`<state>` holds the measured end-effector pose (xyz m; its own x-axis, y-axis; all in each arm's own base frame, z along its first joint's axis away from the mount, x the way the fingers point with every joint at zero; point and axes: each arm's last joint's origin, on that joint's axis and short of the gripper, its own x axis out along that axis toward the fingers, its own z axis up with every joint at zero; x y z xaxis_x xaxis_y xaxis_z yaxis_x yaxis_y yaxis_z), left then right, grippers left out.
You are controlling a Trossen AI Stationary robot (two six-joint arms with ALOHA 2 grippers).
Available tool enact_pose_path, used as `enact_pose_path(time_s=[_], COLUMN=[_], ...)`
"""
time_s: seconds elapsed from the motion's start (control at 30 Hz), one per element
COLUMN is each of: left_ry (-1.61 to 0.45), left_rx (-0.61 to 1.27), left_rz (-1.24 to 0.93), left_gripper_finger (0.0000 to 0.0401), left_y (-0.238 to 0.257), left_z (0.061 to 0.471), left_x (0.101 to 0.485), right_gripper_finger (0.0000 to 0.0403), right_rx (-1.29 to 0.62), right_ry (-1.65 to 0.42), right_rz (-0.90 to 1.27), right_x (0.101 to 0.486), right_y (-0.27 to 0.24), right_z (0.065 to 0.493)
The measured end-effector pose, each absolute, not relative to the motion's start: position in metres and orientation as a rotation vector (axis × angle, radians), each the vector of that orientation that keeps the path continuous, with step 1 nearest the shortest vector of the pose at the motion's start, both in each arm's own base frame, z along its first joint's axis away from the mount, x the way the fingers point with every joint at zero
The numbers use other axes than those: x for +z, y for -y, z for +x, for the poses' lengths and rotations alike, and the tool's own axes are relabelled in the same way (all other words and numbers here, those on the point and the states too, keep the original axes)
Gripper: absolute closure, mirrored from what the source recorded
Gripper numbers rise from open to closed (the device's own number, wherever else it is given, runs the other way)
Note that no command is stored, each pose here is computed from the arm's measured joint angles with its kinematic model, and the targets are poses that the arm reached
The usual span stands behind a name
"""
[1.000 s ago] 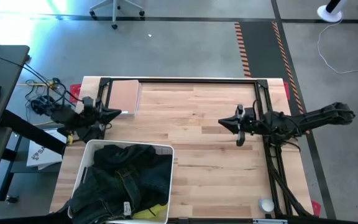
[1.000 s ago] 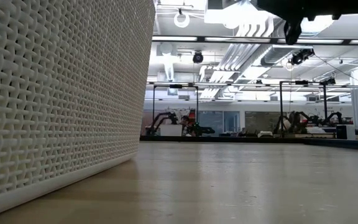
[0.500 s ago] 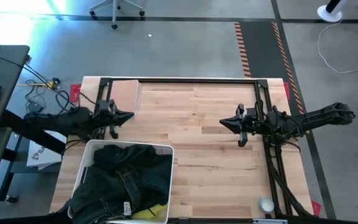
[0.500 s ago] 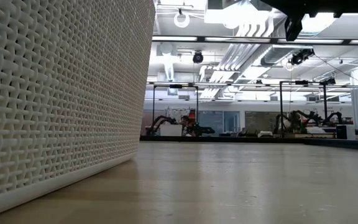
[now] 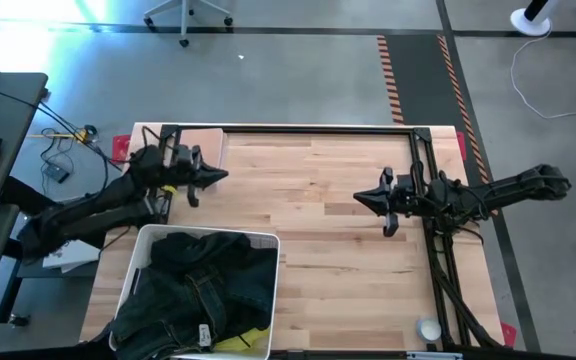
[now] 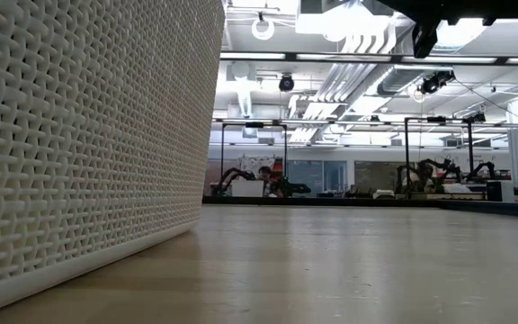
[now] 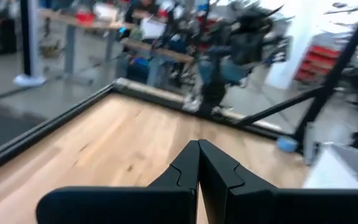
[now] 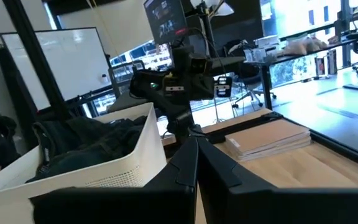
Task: Sort clothes
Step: Return to Home Position
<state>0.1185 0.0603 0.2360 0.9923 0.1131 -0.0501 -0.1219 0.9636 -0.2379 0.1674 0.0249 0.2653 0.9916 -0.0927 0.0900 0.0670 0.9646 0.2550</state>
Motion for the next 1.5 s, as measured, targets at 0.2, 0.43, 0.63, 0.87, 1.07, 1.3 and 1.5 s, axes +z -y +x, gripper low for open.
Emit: enact_pose_path(time_s=[0.2, 0.43, 0.63, 0.87, 1.07, 1.3, 1.5], left_ry=[0.091, 0.228, 0.227, 0.229, 0.195, 0.196, 0.198], left_rx=[0.05, 0.028, 0.022, -0.015, -0.03, 0.024, 0.038], left_rz=[-0.184, -0.202, -0.211, -0.209, -0.166, -0.139, -0.134], left_gripper_finger=[0.0401, 0.0401, 0.0401, 0.0401, 0.0401, 0.0401, 0.0401], left_y=[-0.041, -0.027, -0.023, -0.015, -0.012, -0.013, -0.014], left_z=[0.099, 0.087, 0.094, 0.097, 0.098, 0.098, 0.098], left_x=[0.235, 0.217, 0.197, 0.191, 0.188, 0.188, 0.188], right_gripper_finger=[0.0403, 0.0403, 0.0403, 0.0403, 0.0403, 0.0403, 0.0403], right_rx=[-0.074, -0.1, -0.097, -0.088, 0.028, -0.074, 0.053], right_ry=[0.1, 0.103, 0.108, 0.071, 0.129, 0.282, 0.314], right_rz=[0.267, 0.281, 0.253, 0.212, 0.205, 0.272, 0.219], right_x=[0.265, 0.263, 0.253, 0.236, 0.214, 0.176, 0.176], right_y=[-0.034, -0.048, -0.061, -0.069, -0.072, -0.053, -0.051], right_z=[0.165, 0.168, 0.186, 0.204, 0.202, 0.158, 0.153])
